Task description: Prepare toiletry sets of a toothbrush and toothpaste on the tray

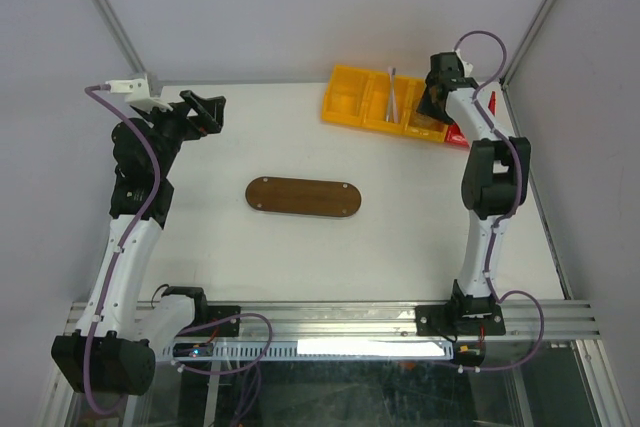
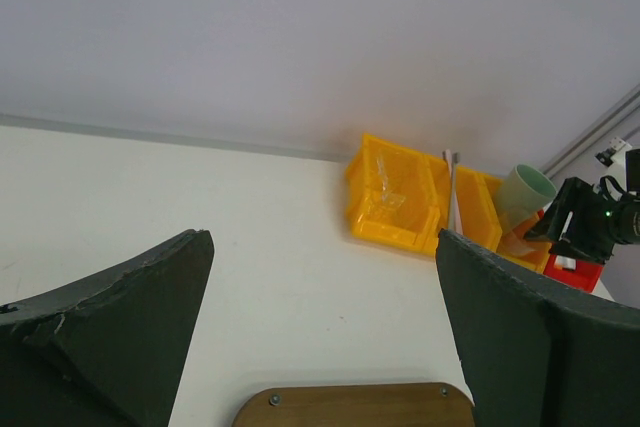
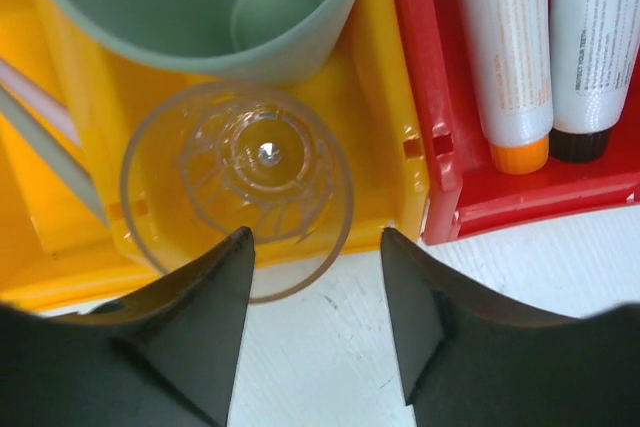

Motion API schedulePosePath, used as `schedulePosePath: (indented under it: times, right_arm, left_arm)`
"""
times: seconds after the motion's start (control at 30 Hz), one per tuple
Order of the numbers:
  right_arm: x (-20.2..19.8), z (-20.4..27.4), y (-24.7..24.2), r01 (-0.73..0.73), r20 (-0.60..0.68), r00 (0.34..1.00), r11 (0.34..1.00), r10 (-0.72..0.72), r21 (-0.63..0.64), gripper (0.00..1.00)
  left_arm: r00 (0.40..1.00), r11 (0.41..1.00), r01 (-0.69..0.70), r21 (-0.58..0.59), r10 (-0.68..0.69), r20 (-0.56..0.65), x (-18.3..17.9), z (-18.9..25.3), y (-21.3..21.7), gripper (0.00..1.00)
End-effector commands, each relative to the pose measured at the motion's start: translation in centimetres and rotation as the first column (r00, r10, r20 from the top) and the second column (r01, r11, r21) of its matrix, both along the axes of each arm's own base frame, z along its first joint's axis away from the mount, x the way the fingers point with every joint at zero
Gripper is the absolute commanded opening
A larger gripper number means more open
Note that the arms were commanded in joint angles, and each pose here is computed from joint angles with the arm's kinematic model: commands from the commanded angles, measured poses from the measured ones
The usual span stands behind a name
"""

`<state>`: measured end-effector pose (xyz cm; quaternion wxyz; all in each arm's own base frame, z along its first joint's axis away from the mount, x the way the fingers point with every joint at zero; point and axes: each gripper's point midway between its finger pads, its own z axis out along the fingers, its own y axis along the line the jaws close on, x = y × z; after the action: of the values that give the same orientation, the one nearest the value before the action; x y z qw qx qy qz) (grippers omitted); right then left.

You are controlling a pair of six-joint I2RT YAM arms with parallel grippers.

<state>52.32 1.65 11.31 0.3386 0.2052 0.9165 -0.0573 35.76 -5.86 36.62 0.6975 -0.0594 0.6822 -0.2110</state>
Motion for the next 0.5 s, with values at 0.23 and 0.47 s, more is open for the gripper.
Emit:
schedulePosePath:
  times: [0.23, 0.47]
  right_arm:
    - [3.6, 0.7, -1.0, -0.002, 0.049, 0.999, 0.999, -0.001, 0.047, 0.43]
    - [3.8, 0.3, -1.3, 0.018, 0.038, 0.999, 0.998, -0.020, 0.063, 0.31]
  left_arm:
    - [0.996, 1.000, 0.019, -0.005, -0.019, 0.085, -0.3, 3.2, -0.1, 0.99]
    - [0.996, 1.000, 0.016, -0.004, -0.015, 0.089, -0.3, 3.3, -0.1, 0.99]
